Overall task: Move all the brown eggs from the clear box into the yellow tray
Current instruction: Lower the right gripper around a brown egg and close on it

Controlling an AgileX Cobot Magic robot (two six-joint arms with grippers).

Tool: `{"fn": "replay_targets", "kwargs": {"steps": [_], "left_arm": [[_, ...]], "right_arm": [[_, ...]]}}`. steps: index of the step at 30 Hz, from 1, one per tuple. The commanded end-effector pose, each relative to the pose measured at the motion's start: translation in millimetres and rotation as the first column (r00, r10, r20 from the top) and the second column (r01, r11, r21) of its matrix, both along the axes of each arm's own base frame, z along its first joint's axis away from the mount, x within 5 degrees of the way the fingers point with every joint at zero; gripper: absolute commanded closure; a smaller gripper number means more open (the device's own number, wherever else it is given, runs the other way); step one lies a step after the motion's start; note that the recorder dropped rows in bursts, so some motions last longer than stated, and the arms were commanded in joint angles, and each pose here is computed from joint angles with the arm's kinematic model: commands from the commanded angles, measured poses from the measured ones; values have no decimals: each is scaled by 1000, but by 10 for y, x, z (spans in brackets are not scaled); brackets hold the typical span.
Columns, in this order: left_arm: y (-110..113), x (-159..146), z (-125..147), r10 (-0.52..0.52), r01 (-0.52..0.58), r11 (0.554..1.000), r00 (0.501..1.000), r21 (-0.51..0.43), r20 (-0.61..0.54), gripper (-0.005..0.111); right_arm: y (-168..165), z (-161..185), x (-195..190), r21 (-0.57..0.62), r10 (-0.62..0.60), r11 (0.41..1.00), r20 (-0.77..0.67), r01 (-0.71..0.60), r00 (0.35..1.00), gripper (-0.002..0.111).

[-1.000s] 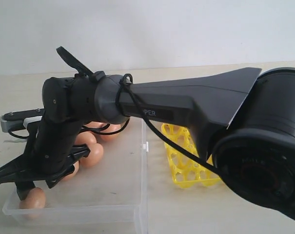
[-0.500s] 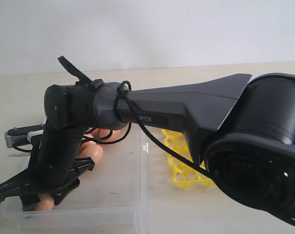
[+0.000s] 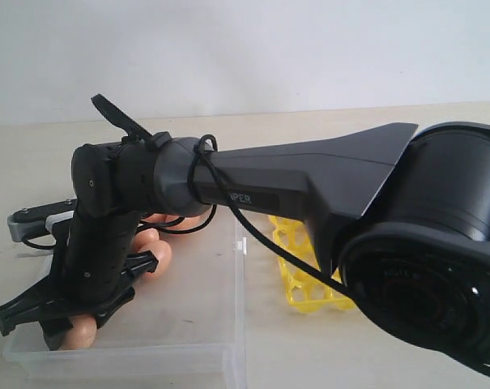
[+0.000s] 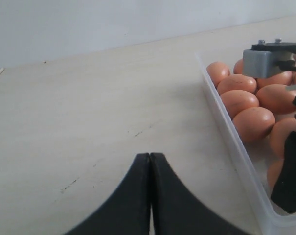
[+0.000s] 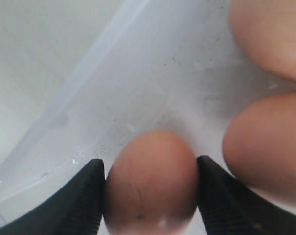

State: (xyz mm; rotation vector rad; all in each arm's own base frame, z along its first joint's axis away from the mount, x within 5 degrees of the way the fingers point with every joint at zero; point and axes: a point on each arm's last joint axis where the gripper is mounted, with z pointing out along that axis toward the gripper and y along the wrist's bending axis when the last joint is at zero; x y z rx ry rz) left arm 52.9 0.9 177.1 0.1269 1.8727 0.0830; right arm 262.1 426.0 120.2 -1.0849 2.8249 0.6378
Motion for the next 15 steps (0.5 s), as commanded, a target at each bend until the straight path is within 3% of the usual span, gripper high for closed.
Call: {"fn": "replay_targets", "kwargs": {"steps": [1,15], "left_arm": [[-3,-2,22,-4,4,1000,1000,-7,16,107],[-3,-2,22,-4,4,1000,1000,-7,16,107]], "right_arm": [[-32,4,79,6,-5,1000,38,4,999,54],[-76,-223,213,-5,-45,999,55,45,997,56]]}}
